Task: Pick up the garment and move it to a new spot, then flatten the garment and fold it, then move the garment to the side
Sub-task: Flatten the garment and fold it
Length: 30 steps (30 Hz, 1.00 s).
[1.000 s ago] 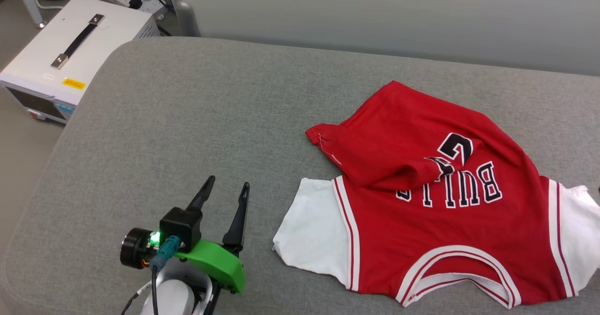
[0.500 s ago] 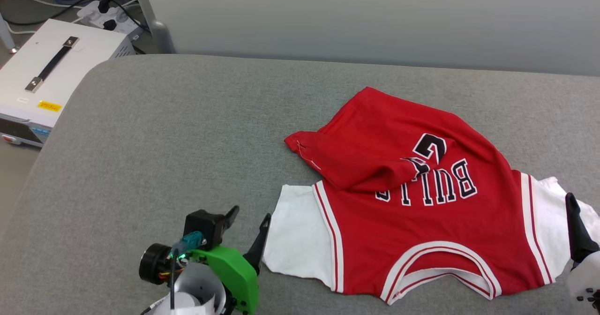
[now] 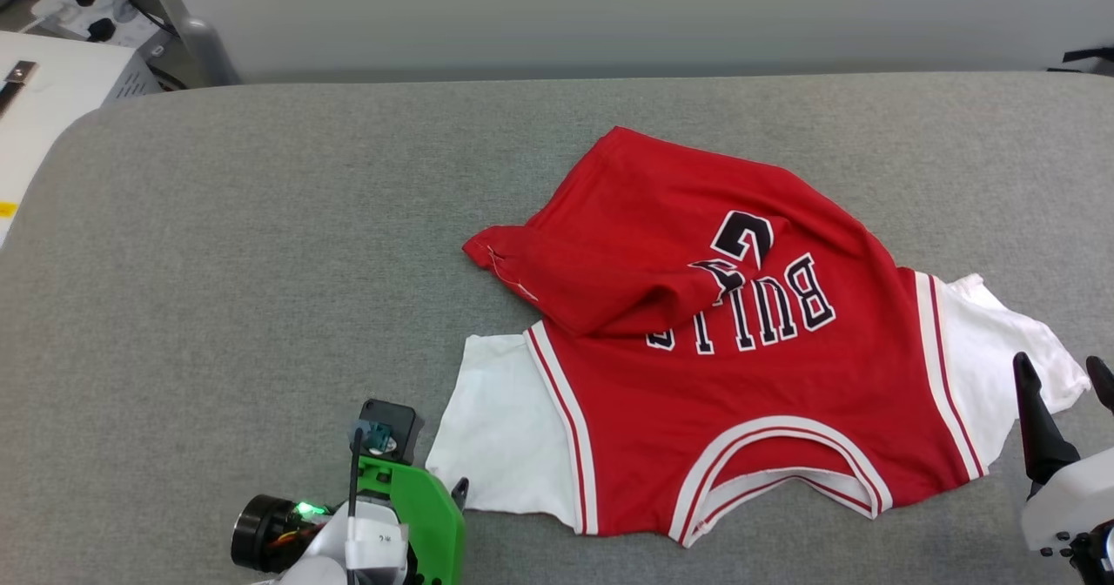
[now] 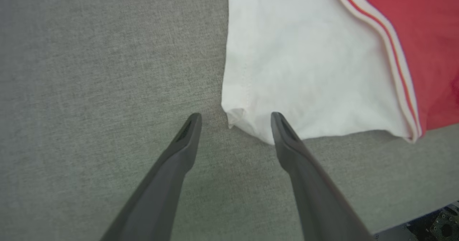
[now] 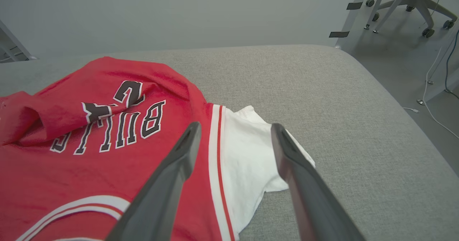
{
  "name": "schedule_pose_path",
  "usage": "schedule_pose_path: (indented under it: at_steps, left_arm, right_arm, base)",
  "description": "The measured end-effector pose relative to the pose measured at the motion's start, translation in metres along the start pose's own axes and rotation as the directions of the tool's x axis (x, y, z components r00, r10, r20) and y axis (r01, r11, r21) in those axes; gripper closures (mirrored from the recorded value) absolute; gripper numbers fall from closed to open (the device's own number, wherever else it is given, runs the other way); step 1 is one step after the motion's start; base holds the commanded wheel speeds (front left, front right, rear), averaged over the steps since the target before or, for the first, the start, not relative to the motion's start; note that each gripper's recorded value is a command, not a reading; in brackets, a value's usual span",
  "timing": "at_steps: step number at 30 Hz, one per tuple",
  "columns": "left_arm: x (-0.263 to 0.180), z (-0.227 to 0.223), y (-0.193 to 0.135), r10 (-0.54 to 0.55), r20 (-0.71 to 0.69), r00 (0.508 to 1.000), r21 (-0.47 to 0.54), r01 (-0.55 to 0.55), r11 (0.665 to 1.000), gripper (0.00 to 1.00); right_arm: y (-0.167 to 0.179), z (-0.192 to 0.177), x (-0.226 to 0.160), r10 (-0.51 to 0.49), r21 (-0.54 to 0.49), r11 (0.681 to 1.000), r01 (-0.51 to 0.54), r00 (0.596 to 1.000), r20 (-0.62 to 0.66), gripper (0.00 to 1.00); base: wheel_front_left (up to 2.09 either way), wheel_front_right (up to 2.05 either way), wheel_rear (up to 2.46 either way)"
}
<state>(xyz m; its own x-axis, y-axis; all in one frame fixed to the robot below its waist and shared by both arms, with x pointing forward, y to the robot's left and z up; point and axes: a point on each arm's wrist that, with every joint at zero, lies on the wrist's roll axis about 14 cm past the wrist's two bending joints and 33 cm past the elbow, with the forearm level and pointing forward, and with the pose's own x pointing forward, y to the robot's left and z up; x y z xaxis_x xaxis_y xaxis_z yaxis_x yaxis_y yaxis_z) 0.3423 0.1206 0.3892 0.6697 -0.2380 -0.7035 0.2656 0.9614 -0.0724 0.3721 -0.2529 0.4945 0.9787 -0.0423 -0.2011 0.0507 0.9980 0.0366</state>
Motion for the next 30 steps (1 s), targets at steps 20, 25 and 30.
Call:
schedule_pose_path:
  at_steps: [20,25,30]
  left_arm:
    - [0.024,-0.010,0.005,-0.009,-0.028,1.000,-0.062,0.007,0.998,1.00]
    - [0.007,0.012,0.037,0.092,0.112,0.989,-0.141,-0.076,0.987,1.00]
    - [-0.024,0.050,0.059,0.149,0.273,0.950,-0.224,-0.087,0.971,1.00]
  right_arm:
    - [-0.009,-0.017,0.000,-0.023,-0.012,1.000,0.022,0.997,-0.069,0.00]
    - [-0.006,-0.020,-0.001,-0.003,-0.032,0.999,-0.001,0.994,-0.114,0.00]
    - [-0.003,-0.037,-0.008,0.014,-0.049,0.998,-0.026,0.972,-0.233,0.00]
  base:
    - [0.00,0.00,0.00]
    - [0.00,0.00,0.00]
    - [0.00,0.00,0.00]
